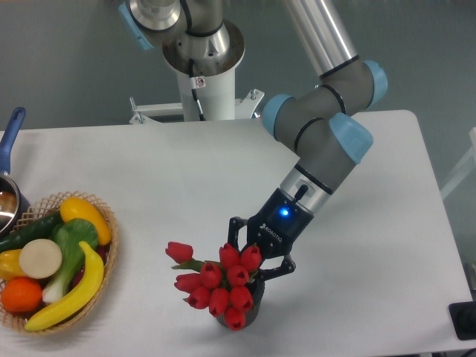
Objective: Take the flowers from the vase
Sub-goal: 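Close the gripper on the tulip stems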
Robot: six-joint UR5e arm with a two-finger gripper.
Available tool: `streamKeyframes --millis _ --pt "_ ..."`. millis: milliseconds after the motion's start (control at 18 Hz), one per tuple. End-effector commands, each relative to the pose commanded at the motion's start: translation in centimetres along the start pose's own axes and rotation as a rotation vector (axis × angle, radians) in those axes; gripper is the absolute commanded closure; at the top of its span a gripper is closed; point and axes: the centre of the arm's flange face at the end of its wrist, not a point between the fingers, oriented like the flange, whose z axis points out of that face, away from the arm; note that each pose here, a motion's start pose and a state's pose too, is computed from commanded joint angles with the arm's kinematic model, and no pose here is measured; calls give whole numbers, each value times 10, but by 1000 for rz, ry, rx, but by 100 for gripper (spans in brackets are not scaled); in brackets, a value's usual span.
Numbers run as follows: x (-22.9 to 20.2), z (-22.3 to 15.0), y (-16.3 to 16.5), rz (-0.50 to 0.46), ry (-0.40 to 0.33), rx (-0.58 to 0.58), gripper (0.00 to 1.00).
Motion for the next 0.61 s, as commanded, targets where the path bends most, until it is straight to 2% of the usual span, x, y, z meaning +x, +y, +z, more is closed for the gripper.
streamKeyframes --millis 389,611 --pt "22 -28 -42 -31 -27 35 100" --pt "26 -38 -64 0 -43 50 100"
